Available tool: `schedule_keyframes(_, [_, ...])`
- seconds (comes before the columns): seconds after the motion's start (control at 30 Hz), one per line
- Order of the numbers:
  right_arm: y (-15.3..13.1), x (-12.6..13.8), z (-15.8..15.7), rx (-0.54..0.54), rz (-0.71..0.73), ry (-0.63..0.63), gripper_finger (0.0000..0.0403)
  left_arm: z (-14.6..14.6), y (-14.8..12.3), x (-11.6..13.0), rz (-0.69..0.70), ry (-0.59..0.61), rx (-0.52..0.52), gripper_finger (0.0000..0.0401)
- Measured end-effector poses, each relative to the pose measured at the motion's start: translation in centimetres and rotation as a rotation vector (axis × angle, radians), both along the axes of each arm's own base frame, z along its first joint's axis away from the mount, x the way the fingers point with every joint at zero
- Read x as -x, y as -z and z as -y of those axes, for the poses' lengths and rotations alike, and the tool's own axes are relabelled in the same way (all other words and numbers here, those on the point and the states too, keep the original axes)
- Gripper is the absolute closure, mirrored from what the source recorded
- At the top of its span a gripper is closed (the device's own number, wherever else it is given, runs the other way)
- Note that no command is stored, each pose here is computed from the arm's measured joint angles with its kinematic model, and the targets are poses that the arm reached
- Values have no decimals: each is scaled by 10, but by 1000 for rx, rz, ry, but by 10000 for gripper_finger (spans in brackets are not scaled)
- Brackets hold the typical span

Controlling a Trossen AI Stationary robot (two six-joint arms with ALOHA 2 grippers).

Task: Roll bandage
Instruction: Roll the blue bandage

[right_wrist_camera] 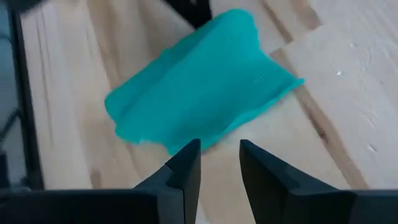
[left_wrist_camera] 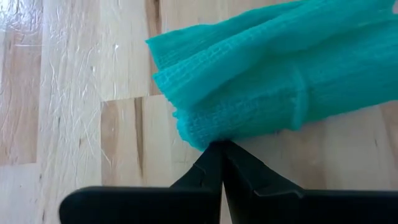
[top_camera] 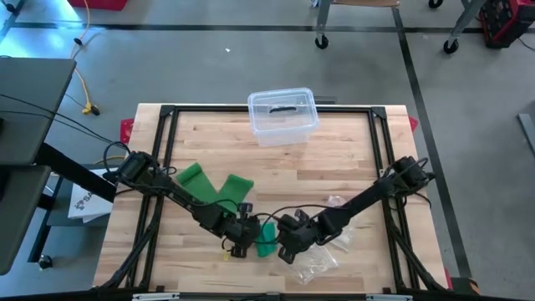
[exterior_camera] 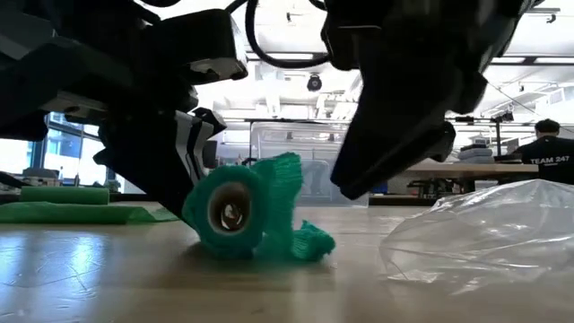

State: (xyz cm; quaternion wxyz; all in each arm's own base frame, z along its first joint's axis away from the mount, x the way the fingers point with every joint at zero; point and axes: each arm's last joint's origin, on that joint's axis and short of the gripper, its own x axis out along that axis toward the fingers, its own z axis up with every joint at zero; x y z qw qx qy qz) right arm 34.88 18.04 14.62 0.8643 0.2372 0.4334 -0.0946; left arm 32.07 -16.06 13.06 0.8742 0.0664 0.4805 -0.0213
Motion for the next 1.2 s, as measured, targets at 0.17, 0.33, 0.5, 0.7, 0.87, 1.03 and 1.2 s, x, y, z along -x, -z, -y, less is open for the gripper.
schedule_keyframes(0.17, [2, -8, 14, -85, -12, 132, 300, 0, 0, 0, -6, 2, 1, 400])
schedule_keyframes(0.33, [15, -13, 18, -118, -34, 144, 300, 0, 0, 1, -9, 4, 1, 401])
schedule_keyframes(0.5, [19, -18, 19, -169, -33, 145, 300, -1, 1, 2, -28, 5, -8, 401])
schedule_keyframes(0.7, [27, -22, 27, -189, -65, 128, 300, -1, 2, 3, -31, 4, -12, 401])
schedule_keyframes(0.87, [40, -28, 34, -245, -116, 90, 307, -1, 2, 3, -33, 2, -13, 401])
schedule_keyframes(1.03, [40, -25, 34, -188, -122, 59, 383, -1, 1, 5, -46, 0, -17, 401])
schedule_keyframes(1.2, [36, -16, 34, -111, -187, 49, 396, 6, -3, 13, -64, -1, -10, 401])
